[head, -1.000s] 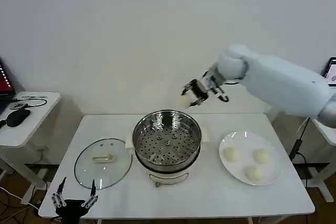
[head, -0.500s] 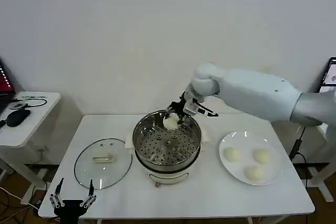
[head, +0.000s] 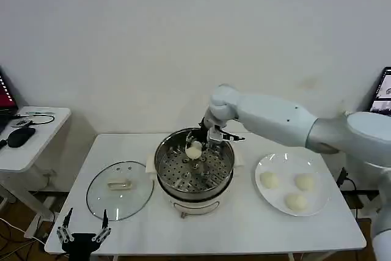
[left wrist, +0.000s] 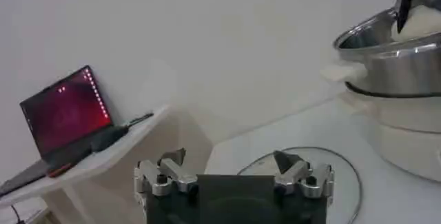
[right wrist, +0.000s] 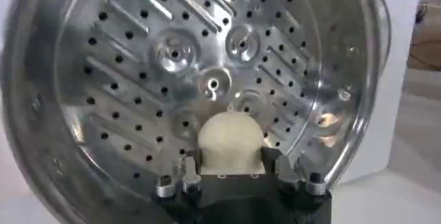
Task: Take steamed baozi put them in steamer then cover it.
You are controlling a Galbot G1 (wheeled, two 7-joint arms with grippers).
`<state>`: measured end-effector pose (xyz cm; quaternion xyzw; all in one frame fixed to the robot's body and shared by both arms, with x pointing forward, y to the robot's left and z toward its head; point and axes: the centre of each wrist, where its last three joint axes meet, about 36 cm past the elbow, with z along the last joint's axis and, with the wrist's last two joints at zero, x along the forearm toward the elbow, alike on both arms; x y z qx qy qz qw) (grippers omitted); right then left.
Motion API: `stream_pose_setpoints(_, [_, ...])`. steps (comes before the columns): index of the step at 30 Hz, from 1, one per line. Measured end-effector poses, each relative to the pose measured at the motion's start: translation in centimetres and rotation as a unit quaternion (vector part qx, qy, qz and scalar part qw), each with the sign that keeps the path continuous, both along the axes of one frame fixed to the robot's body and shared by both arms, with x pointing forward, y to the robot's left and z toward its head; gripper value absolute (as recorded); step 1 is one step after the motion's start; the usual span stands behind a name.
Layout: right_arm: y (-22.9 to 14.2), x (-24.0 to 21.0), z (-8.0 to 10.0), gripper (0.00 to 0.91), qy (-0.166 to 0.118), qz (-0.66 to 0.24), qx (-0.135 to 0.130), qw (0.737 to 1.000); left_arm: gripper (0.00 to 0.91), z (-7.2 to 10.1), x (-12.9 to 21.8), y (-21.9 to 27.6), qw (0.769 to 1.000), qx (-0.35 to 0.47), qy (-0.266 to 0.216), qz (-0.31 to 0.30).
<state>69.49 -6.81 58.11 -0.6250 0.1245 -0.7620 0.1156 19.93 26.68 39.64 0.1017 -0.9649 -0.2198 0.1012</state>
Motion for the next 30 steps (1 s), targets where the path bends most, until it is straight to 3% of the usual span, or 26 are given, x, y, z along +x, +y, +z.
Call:
stream_pose_setpoints(8, [0.6, 1.2, -0.4, 0.595, -0.010, 0.012, 0.002, 1.000, 0.907, 0.0, 0.0, -0.2, 1.000, -0.002, 0.000, -0.001])
stream_pose_setpoints(9, [0.8, 1.3, -0.4, 0.615, -0.011, 0.015, 0.003, 1.000, 0.907, 0.0, 0.0, -0.2, 1.000, -0.002, 0.000, 0.000])
stream_pose_setpoints(10, [0.9, 1.3, -0.4, 0.897, -0.012, 0.017, 0.003, 1.000, 0.907, 0.0, 0.0, -0.2, 1.000, -0.002, 0.000, 0.000])
stream_pose_setpoints(17, [0.9, 1.5, 0.0, 0.907, -0.016, 0.019, 0.007, 1.000, 0.907, 0.1, -0.1, -0.2, 1.000, -0.001, -0.001, 0.000])
stream_pose_setpoints(21, [0.8, 1.2, 1.4, 0.907, -0.022, 0.011, 0.011, 1.000, 0.907, 0.2, 0.0, -0.4, 1.000, -0.002, -0.003, -0.002])
stream_pose_setpoints(30, [-1.8, -1.3, 7.6, 0.907, -0.044, -0.080, 0.039, 0.995, 0.907, 0.7, 0.2, -0.9, 1.000, -0.005, -0.007, -0.016])
